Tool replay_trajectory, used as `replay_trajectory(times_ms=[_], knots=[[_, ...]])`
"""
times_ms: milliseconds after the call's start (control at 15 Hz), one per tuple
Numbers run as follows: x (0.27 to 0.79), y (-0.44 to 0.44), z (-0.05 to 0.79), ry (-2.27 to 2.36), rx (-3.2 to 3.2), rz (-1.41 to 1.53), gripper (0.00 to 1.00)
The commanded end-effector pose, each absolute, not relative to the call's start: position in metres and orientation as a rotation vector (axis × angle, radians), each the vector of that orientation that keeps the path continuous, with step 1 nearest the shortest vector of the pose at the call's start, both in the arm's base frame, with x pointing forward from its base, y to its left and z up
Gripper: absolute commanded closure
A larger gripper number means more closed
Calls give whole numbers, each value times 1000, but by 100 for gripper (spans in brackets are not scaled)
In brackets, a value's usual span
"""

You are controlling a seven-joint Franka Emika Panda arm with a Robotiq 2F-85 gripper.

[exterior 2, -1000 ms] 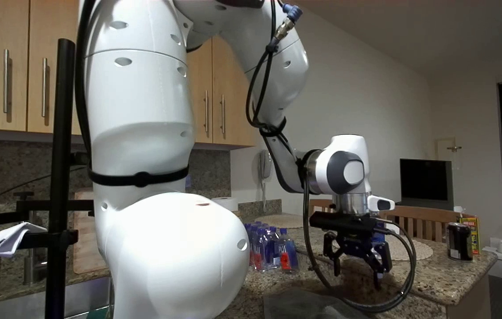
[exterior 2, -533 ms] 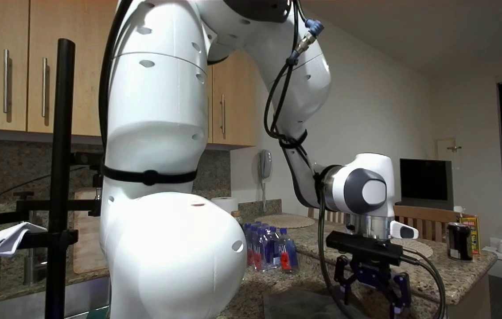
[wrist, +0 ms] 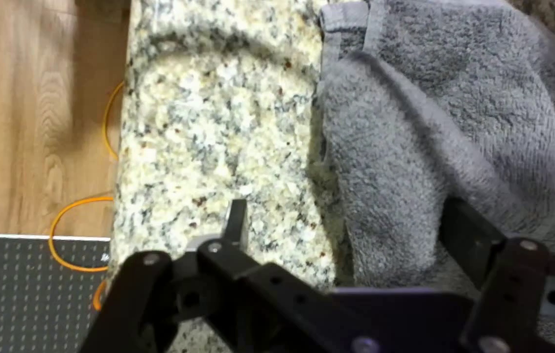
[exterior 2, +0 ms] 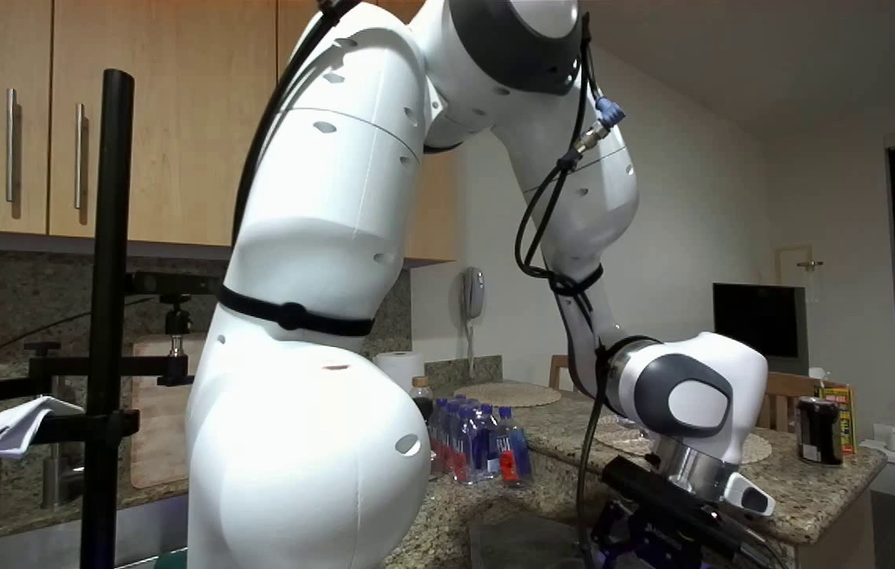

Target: Pick up the grey towel on the countertop and move it slightly to the left.

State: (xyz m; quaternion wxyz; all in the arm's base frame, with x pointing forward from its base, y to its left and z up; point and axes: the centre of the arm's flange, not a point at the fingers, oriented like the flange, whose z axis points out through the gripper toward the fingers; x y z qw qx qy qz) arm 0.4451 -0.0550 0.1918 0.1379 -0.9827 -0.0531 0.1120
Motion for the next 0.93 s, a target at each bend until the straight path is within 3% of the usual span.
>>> replay_trajectory(times_ms=[0, 333, 867], knots=[[459, -64, 168, -122, -2707, 399, 0], [471, -53, 153, -78, -2577, 481, 0], [485, -39, 154, -44, -2496, 313, 0]])
